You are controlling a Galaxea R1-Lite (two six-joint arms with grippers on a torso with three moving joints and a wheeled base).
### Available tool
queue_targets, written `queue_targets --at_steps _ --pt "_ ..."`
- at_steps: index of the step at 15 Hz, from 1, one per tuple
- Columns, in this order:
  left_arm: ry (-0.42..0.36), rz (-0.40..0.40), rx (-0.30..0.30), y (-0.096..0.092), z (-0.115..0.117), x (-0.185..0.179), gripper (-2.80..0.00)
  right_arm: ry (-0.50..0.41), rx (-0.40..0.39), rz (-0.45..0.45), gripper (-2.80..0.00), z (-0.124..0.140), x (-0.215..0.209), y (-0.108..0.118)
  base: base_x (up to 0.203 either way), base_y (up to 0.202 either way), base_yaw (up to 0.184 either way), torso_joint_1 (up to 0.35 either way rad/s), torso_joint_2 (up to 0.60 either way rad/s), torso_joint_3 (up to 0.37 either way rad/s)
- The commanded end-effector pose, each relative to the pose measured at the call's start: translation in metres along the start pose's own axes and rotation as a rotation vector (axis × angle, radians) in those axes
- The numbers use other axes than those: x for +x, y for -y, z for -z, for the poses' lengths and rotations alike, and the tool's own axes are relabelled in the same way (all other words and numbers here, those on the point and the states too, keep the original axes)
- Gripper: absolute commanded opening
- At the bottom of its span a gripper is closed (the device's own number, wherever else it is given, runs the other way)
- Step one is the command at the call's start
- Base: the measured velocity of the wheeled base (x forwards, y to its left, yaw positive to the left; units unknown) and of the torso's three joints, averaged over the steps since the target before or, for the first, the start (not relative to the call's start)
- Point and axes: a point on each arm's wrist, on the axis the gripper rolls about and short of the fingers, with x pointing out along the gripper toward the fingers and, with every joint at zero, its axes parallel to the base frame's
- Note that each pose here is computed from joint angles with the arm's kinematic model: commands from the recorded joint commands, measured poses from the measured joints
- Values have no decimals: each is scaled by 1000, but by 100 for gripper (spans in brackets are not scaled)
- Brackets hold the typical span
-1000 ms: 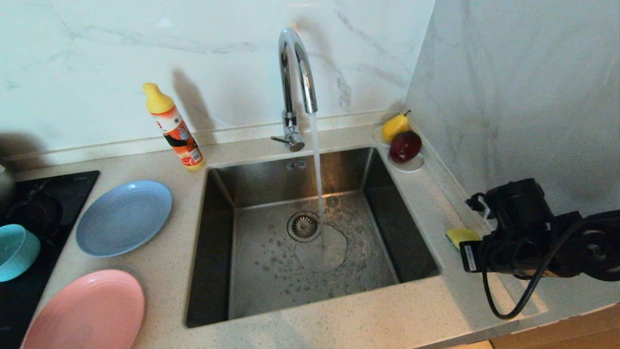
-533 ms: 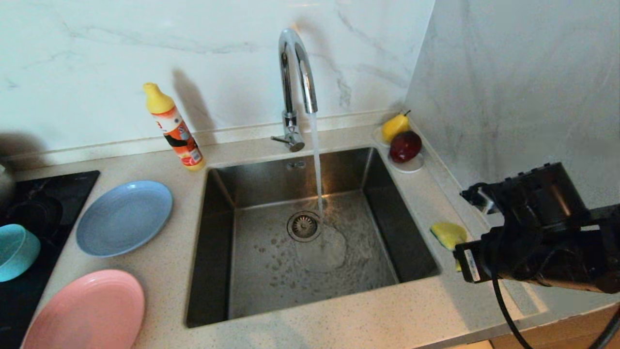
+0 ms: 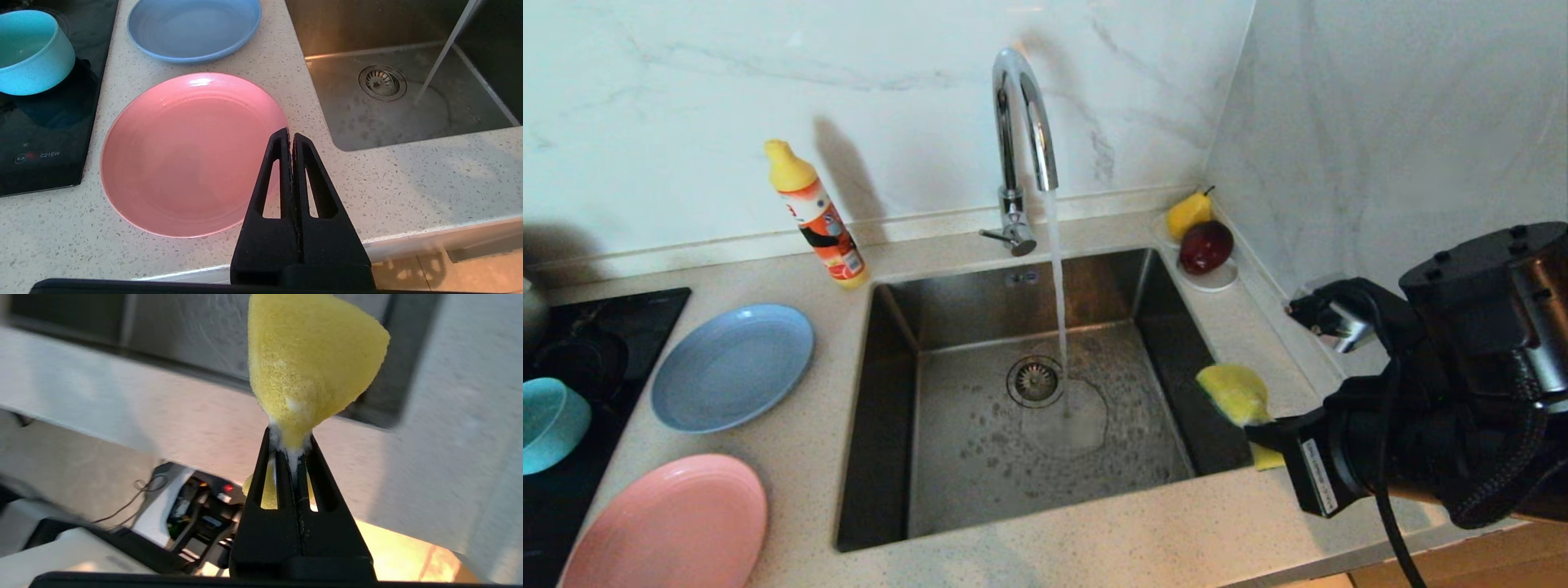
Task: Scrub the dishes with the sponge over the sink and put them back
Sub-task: Pick up a bowl and the sponge
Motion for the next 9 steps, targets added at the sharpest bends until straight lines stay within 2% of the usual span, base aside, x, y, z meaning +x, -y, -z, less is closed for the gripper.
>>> queue_targets --at_steps 1,6,9 --pt "-15 -1 0 0 4 1 -280 -4 -15 -30 -280 -1 1 -10 0 0 0 0 0 0" --pt "-22 1 23 0 4 1 -280 -45 -22 -60 -280 -3 0 -21 0 0 0 0 0 0" --pt "-18 11 67 0 4 1 -280 -62 -6 -56 -280 -5 9 -24 0 0 0 0 0 0"
